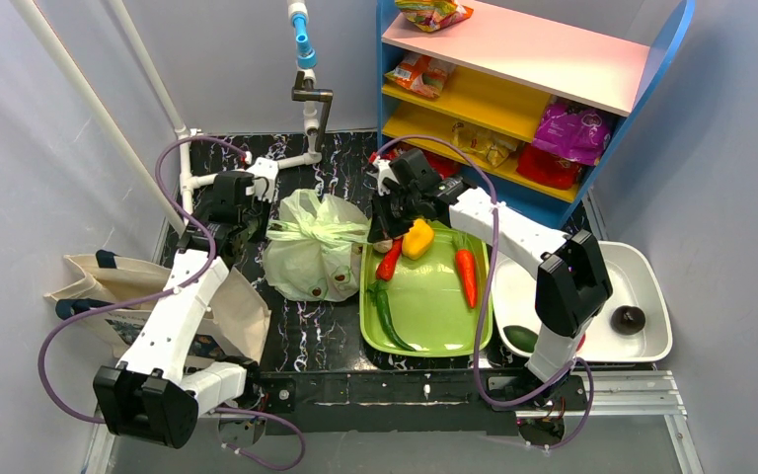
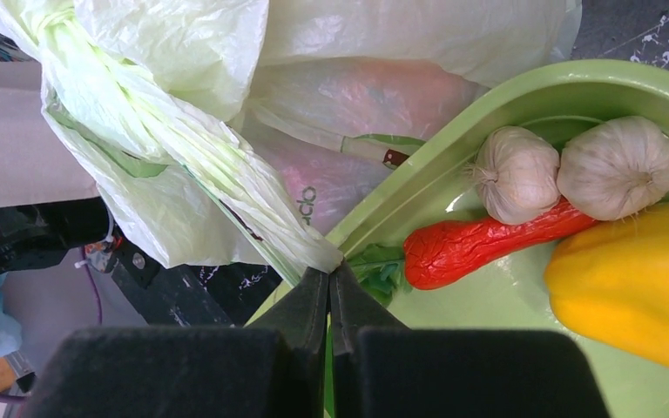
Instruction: Place the food into the grocery bag and tie it
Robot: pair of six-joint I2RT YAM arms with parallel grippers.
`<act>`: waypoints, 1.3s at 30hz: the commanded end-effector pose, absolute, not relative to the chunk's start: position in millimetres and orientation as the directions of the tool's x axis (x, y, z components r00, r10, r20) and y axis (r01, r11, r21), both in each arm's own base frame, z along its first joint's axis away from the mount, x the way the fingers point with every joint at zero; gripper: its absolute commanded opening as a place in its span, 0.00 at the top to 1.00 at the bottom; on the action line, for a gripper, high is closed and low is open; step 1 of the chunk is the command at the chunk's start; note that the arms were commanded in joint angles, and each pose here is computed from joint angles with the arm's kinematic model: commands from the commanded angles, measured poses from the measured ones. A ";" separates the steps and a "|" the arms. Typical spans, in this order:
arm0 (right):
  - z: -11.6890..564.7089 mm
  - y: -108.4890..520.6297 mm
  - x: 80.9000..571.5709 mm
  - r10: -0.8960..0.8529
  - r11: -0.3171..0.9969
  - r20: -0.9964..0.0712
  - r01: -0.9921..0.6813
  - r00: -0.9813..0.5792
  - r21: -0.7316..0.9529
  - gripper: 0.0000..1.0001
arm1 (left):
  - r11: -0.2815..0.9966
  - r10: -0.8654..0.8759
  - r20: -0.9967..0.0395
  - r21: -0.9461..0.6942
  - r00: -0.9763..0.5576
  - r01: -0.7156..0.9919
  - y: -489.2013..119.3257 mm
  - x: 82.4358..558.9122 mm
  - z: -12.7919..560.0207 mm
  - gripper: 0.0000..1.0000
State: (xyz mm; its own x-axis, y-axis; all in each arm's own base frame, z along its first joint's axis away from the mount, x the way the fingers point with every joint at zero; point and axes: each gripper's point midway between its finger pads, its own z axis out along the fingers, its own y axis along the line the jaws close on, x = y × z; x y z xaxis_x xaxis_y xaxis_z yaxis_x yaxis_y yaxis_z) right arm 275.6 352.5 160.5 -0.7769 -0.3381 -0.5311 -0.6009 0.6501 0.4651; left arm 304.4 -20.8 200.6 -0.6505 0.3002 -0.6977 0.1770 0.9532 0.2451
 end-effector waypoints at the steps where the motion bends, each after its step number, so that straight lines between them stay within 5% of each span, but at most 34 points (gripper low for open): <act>1: 155.2 311.6 283.6 -0.352 0.751 -0.449 -0.534 -0.822 0.389 0.99 | 0.921 0.254 -0.736 0.382 -0.628 -0.074 39.0 307.6 233.7 1.00; 17: 319.6 345.2 385.1 -0.081 0.774 -0.822 -0.555 -0.564 0.305 0.99 | 0.958 0.207 -0.928 0.256 -0.309 -0.128 12.9 412.8 358.4 1.00; 23: 279.0 349.5 394.8 -0.115 0.782 -0.778 -0.539 -0.618 0.314 0.99 | 0.963 0.200 -0.933 0.243 -0.301 -0.115 8.2 424.6 349.7 1.00; 26: 244.9 346.3 381.5 -0.138 0.790 -0.688 -0.498 -0.713 0.358 0.86 | 0.962 0.181 -0.925 0.237 -0.335 -0.136 12.5 414.4 333.4 0.99; 29: 231.6 342.7 361.7 -0.148 0.788 -0.612 -0.466 -0.777 0.402 0.70 | 0.969 0.137 -0.928 0.197 -0.346 -0.147 12.9 393.5 324.6 0.53; 32: 241.8 335.4 343.6 -0.149 0.784 -0.579 -0.452 -0.802 0.425 0.55 | 0.973 0.101 -0.932 0.165 -0.347 -0.159 14.6 366.4 330.3 0.31; 34: 253.0 329.8 333.7 -0.146 0.783 -0.570 -0.447 -0.809 0.433 0.49 | 0.976 0.080 -0.943 0.140 -0.322 -0.169 16.1 344.7 344.6 0.07; 39: 273.8 318.5 308.2 -0.144 0.775 -0.561 -0.446 -0.815 0.449 0.35 | 0.977 0.055 -0.960 0.109 -0.276 -0.185 23.2 285.2 383.5 0.02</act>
State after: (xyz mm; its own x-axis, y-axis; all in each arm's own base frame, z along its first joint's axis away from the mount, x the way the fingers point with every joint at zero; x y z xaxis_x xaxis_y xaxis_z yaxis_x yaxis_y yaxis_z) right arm 337.3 337.6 228.3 -0.8245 -0.1646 -0.5414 -0.4383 0.7909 0.4270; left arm 340.0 2.6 331.1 -0.3674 0.1023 -0.9244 -0.0906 0.9853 0.1450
